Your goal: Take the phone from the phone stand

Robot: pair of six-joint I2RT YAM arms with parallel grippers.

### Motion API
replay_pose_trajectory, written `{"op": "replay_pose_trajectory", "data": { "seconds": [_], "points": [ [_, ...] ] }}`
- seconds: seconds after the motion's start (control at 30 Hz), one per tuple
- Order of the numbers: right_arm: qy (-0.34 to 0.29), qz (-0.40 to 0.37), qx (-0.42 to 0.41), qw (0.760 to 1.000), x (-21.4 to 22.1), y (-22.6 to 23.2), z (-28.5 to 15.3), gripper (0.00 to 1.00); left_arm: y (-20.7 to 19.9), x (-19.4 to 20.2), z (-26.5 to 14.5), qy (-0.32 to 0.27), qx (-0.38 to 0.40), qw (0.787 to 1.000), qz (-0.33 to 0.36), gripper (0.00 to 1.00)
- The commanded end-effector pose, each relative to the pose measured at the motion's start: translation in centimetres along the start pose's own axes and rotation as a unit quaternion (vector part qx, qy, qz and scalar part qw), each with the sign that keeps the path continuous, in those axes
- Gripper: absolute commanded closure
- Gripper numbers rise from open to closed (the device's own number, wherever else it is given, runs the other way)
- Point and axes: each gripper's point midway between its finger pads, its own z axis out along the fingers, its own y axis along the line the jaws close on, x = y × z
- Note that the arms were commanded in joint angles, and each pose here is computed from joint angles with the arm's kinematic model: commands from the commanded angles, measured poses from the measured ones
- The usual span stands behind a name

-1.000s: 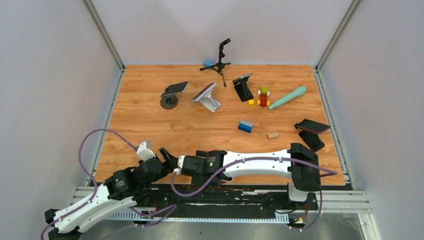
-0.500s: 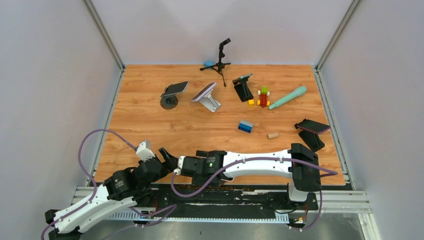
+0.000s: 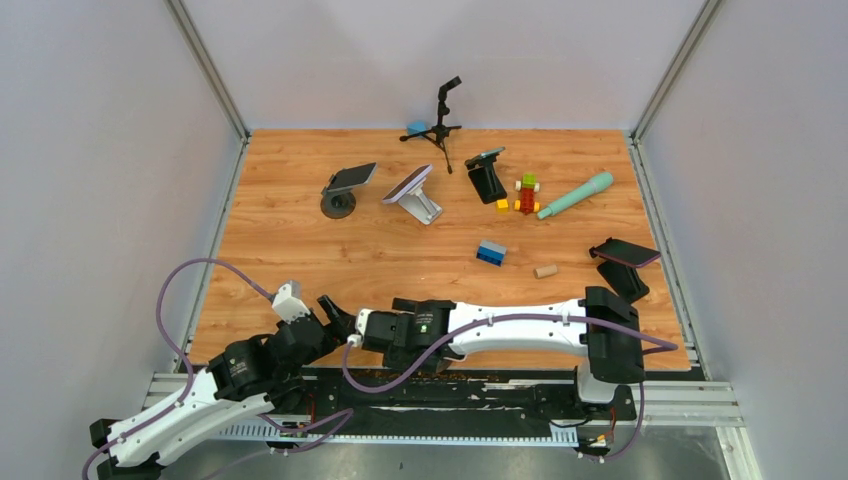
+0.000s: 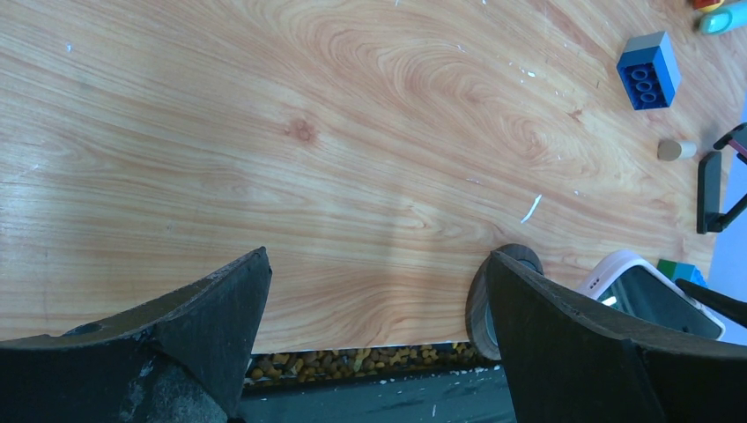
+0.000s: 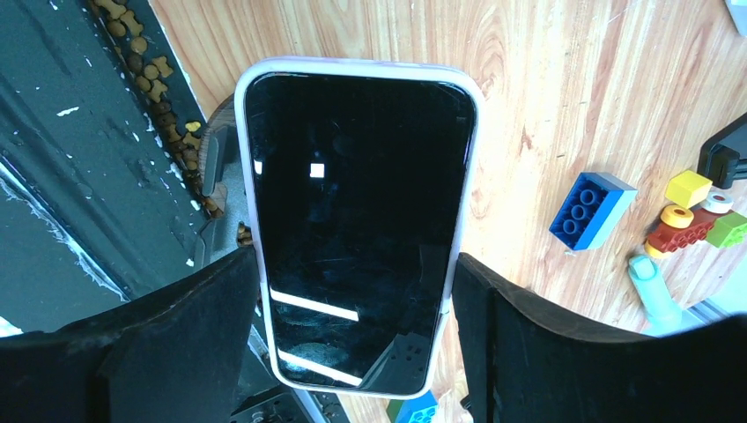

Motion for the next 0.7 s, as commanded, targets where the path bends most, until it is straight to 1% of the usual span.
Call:
{"op": "replay_pose_trajectory", "data": {
  "seconds": [0.0,0.2,0.37,0.5,0.67],
  "points": [
    [-0.062,0.048,0.019,0.997,-1.9,-2.4,-2.4,0.59,-0.2,-0.7,-0.1,-0.017,0.001,1.000,-0.012,0.01],
    [-0.084,0.089,0.014,0.992,-1.4,-5.1,-2.8,0.60,-0.2,-0.7,-0.1,-0.016,0.001,1.000,-0.011,0.01],
    [-0.104,0.150,0.004,0.983,-0.5,-9.2,-2.4,0.59,-0.2,-0.7,-0.2,-0.016,0.000,1.000,-0.011,0.02],
    [-0.108,0.195,-0.004,0.975,0.3,-12.4,-1.0,0.59,-0.3,-0.8,-0.2,-0.016,0.001,1.000,-0.011,0.01],
    [-0.099,0.215,-0.006,0.971,1.3,-14.9,1.5,0.59,-0.3,-1.0,-0.4,-0.017,0.000,1.000,-0.008,0.02]
  ]
}}
